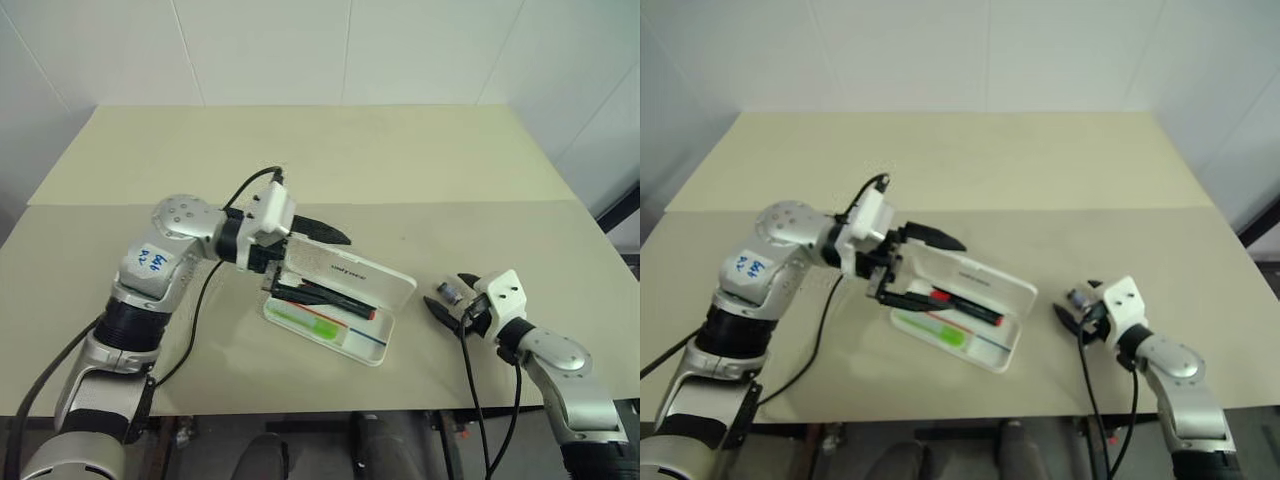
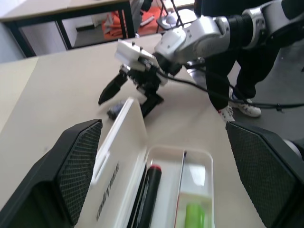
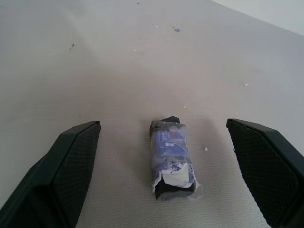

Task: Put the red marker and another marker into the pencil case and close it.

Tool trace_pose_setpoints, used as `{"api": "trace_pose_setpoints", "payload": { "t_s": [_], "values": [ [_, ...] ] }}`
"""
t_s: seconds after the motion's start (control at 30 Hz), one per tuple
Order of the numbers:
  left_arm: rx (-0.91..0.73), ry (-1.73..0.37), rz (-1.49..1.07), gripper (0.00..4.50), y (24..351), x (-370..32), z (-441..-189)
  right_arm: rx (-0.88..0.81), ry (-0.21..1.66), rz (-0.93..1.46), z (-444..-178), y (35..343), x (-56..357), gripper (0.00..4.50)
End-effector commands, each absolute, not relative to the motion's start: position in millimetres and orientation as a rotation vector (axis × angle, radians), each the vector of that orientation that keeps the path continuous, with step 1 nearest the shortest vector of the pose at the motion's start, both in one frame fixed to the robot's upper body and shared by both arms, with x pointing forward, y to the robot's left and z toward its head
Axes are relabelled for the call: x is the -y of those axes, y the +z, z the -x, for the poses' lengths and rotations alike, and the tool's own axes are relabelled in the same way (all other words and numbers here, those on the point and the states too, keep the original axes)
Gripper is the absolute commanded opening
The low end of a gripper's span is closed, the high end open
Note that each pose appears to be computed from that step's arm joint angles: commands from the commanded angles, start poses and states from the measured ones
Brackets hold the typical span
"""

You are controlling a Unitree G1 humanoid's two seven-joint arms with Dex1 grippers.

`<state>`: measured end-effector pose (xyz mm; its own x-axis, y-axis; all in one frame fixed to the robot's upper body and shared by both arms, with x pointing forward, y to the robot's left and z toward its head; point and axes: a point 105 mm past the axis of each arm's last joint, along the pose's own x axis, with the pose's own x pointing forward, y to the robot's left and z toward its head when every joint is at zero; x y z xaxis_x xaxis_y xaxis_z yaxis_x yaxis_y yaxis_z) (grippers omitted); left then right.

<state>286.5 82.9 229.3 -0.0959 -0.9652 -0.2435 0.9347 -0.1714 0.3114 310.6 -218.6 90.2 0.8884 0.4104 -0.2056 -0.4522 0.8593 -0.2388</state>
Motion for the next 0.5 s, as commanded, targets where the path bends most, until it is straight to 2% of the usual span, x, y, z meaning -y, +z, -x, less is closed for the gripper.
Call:
{"api": "trace_pose_setpoints", "payload": {
  "t_s": [0.03, 0.2, 0.5],
  "values": [
    [0.153, -1.703, -0.449, 4.45, 241, -99, -280, -0.278, 0.352, 0.308, -311, 73, 236, 4.5],
    [0.048, -1.696, -0.47, 4.45, 228, -110, -275, -0.366, 0.329, 0.283, -308, 66, 238, 4.5],
    [0.101, -1.661, -0.476, 4.45, 240, -105, -277, -0.483, 0.303, 0.243, -297, 60, 239, 4.5]
  ]
}}
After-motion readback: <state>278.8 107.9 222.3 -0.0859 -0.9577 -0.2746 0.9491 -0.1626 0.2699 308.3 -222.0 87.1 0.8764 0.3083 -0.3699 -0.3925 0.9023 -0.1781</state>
